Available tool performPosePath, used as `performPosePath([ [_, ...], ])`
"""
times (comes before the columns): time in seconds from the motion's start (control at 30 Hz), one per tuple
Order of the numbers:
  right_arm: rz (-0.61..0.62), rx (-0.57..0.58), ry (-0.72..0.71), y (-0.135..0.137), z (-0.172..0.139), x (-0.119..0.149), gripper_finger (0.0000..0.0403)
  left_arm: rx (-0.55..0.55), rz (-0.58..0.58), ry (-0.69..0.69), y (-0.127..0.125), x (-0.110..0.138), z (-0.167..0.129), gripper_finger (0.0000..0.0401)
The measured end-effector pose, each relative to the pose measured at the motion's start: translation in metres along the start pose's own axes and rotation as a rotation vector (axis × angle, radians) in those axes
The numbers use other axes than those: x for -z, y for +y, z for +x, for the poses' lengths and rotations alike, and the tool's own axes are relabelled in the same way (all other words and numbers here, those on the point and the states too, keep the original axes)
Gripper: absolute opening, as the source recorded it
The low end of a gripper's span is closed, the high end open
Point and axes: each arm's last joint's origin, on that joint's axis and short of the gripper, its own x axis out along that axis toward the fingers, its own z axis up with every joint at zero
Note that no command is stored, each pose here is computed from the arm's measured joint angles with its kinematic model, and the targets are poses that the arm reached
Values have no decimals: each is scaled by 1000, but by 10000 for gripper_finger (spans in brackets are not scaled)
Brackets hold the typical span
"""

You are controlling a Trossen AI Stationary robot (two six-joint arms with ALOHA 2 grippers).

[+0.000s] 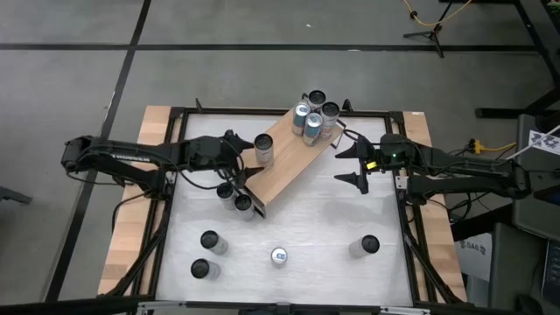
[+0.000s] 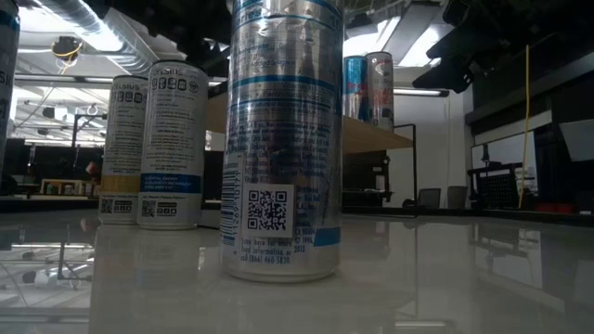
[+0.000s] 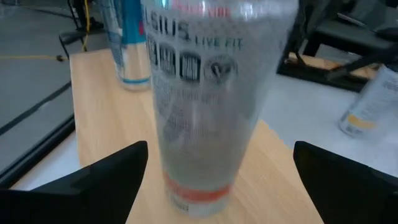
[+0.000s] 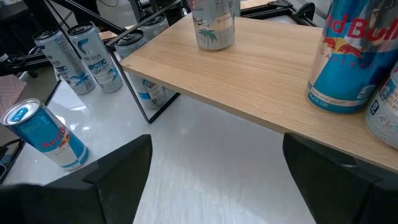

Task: Place canned beverage on shelf
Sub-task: Put the white-pink soda can on the shelf aligned with the other white-pink soda cans

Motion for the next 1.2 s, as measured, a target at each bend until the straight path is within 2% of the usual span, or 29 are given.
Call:
performPosePath([
  [0.1,0,0,0,0,0,0,356,-30,-8,-36,-1,-1,7,396],
  [0.37,0,0,0,0,0,0,356,-16,-21,-84,-5,-2,21,396],
  [1.0,0,0,0,0,0,0,356,-12,-23,-92,-7,-2,20,396],
  [1.2,0,0,0,0,0,0,356,-12,-26,-100,-7,-3,20,369],
])
